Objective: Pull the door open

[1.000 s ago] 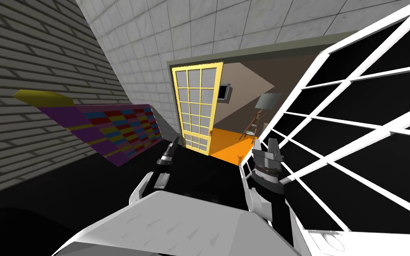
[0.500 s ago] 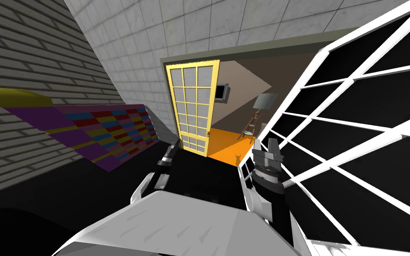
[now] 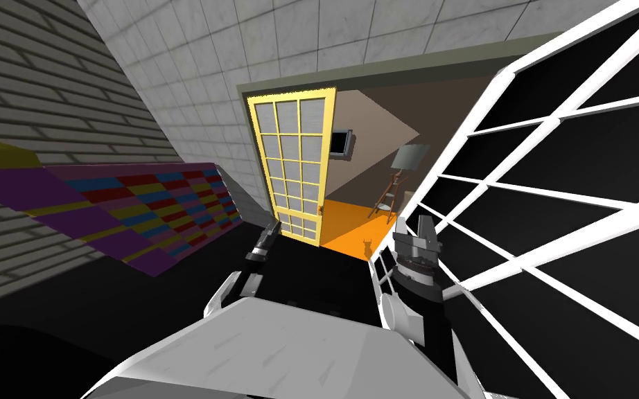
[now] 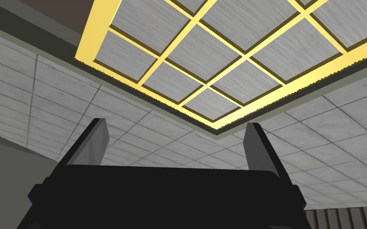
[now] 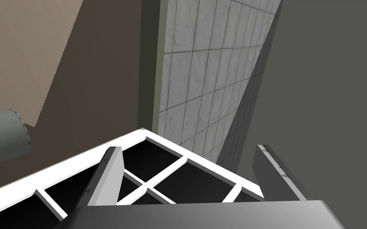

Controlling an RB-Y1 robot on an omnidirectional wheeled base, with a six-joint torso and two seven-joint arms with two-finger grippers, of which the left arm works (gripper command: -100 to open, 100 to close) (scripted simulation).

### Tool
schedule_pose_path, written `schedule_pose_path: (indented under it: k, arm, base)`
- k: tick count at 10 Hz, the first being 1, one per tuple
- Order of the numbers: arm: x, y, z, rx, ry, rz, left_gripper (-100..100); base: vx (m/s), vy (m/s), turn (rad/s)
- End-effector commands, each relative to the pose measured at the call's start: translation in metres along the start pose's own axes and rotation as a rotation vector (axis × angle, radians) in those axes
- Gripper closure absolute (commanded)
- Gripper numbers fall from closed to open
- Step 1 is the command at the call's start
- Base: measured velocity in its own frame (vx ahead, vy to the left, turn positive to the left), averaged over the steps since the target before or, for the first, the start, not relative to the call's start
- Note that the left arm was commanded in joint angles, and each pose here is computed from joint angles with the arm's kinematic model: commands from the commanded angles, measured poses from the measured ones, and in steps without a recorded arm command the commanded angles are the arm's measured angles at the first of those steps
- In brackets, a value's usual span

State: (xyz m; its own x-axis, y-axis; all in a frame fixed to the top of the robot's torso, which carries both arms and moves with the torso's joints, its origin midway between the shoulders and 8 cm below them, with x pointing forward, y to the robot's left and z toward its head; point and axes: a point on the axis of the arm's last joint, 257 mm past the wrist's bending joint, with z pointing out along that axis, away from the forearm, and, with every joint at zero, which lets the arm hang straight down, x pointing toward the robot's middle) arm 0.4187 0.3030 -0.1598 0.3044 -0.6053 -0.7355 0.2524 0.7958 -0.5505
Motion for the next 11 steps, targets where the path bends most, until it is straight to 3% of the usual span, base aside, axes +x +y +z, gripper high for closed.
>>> schedule_pose_path:
  k: [1,10,11]
  arm:
    - [0.009,0.009,-0.0041,-0.012,0.015,0.039,-100]
    - [0.046,0.060,-0.0311,-0.071,0.104,0.230,-100]
    - [0.046,0.060,-0.0311,-0.071,0.104,0.230,-100]
  base:
    - [0.105,-0.045,-0.050]
    - [0.110,-0.054,-0.048]
    - [0.071,-0.026,-0.015]
